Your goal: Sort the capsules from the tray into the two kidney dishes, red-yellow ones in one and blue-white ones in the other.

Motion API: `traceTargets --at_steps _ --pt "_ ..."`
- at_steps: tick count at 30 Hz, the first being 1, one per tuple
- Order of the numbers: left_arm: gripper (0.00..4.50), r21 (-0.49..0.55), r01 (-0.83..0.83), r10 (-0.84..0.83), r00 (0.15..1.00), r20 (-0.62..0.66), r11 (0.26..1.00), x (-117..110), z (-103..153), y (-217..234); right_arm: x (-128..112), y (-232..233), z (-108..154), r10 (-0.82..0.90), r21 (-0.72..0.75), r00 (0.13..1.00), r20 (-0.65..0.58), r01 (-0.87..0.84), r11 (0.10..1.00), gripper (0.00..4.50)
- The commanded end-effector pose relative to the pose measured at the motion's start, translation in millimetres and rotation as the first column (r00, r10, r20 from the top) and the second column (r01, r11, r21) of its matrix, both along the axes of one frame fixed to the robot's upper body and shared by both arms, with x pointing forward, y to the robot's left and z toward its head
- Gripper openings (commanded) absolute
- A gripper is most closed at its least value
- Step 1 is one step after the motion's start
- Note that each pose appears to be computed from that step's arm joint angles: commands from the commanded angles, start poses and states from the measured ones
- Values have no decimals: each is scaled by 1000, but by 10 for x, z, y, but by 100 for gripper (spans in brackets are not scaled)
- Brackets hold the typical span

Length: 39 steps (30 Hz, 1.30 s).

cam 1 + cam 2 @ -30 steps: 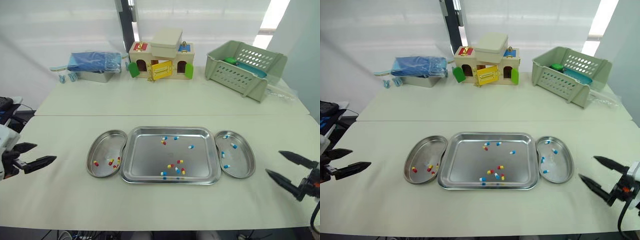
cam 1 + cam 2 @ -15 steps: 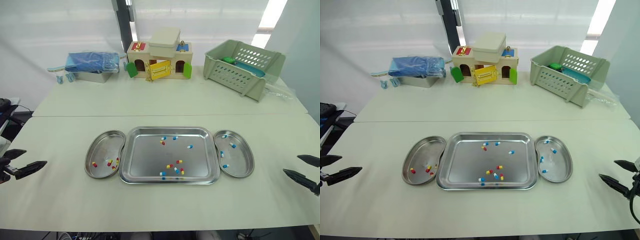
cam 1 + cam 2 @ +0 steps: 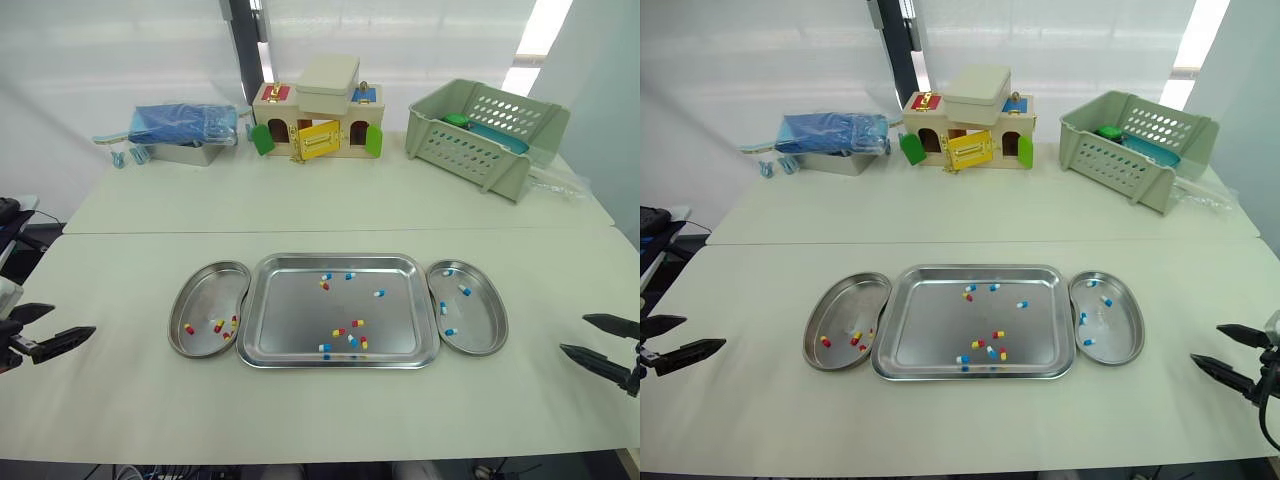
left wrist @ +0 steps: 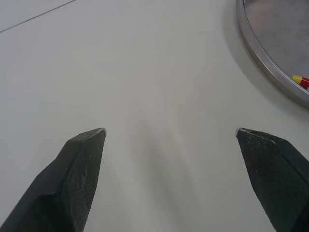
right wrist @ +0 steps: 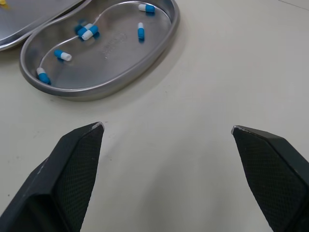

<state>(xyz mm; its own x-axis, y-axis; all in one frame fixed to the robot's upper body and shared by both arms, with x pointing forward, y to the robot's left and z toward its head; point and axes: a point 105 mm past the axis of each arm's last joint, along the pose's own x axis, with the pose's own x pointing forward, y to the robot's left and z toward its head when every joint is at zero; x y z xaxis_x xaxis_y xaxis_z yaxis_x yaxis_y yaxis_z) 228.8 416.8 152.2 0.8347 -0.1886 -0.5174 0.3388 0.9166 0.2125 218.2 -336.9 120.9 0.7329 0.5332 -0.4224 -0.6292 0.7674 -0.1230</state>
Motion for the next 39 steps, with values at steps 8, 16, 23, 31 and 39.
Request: traceTargets --at_steps 8,16,23,31,39 --pt "447 1 51 -51 998 39 999 82 65 -134 -25 301 143 90 44 994 65 -93 995 450" --pt "447 -38 264 -262 964 53 964 275 81 -835 -278 1029 47 276 143 954 118 -291 946 450" --pt "447 -45 502 -502 865 26 863 401 113 -1532 -509 1529 -4 434 169 891 135 -452 876 450" --pt "447 -14 740 -740 673 1 673 680 136 -2291 -584 1820 -28 474 201 867 151 -497 844 450" --pt "447 -40 653 -650 756 73 756 1064 34 -2797 -649 1855 -91 401 213 901 164 -429 878 450"
